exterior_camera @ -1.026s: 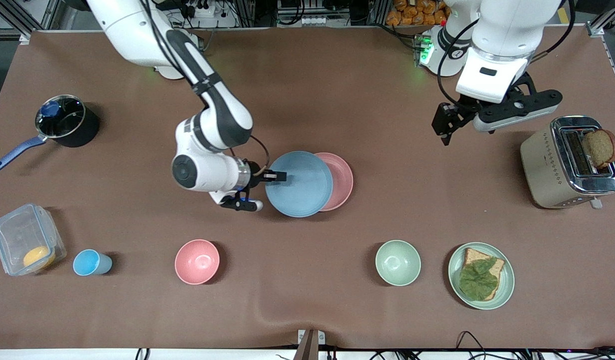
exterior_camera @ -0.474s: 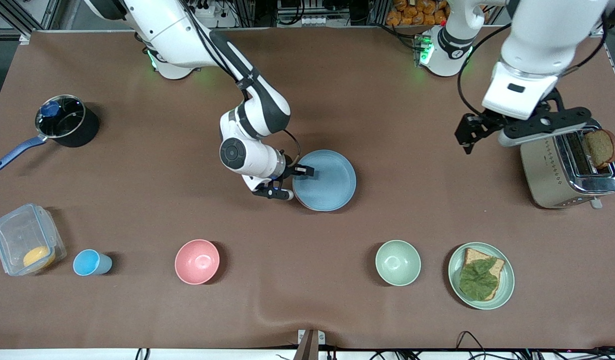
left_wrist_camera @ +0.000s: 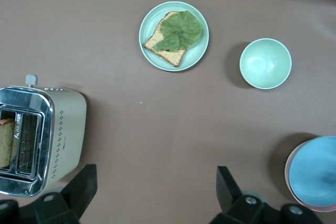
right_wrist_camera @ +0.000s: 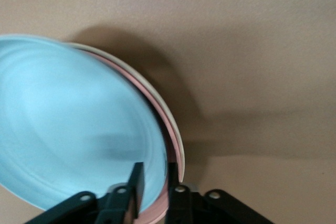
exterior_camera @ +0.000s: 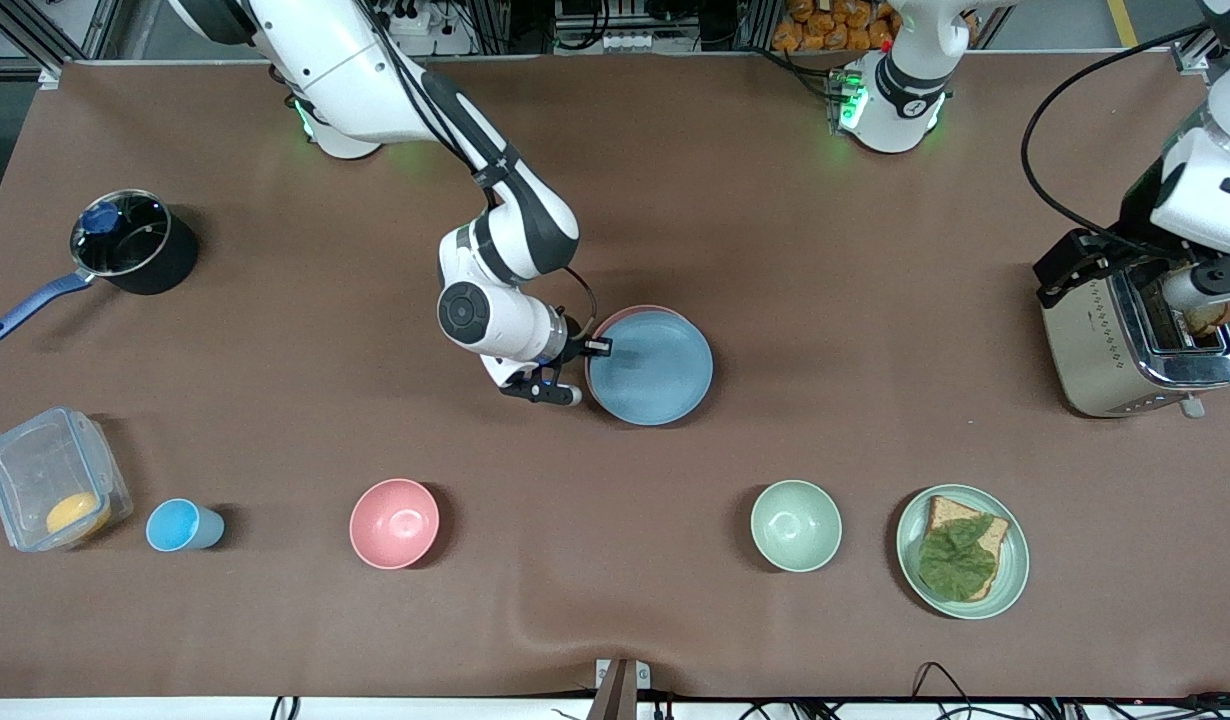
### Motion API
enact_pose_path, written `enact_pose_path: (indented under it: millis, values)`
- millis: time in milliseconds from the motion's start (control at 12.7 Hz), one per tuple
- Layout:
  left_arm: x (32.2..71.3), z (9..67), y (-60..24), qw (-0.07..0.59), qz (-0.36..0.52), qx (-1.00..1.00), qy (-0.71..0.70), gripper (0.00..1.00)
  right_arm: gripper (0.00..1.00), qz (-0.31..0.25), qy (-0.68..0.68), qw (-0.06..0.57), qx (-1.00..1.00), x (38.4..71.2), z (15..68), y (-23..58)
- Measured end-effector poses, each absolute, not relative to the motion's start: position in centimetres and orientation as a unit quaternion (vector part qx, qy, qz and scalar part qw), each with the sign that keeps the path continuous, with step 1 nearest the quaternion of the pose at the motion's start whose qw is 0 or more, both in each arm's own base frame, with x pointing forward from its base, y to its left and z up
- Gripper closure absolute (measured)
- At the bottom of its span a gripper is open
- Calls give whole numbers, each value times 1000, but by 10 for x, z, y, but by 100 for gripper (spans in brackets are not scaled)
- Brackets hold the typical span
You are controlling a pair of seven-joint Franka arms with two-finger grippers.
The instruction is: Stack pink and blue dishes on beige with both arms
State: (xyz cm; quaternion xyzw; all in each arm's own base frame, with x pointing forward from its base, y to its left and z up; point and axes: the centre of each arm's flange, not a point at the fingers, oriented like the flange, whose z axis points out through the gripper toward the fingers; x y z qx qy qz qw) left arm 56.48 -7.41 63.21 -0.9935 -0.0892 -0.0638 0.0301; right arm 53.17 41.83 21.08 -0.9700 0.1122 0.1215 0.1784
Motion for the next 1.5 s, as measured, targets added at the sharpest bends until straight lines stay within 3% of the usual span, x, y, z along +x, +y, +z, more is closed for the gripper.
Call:
enact_pose_path:
  millis: [316, 474, 711, 1105, 1500]
  values:
    - [559, 638, -69, 37, -51, -994, -94, 0, 24, 135, 126, 168, -968, 539, 228, 406]
    - [558, 638, -65, 39, -44, -993, -97, 0, 1, 136, 107, 133, -976, 553, 258, 378]
    - [558, 636, -58, 41, -37, -994, -91, 0, 0, 127, 50, 87, -987, 577, 311, 317]
    - [561, 633, -38, 43, -33, -995, -79, 0, 0, 109, 7, 56, -992, 620, 384, 141]
    - [565, 629, -39, 41, -37, -997, -61, 0, 0, 59, -42, 70, -995, 595, 504, 19]
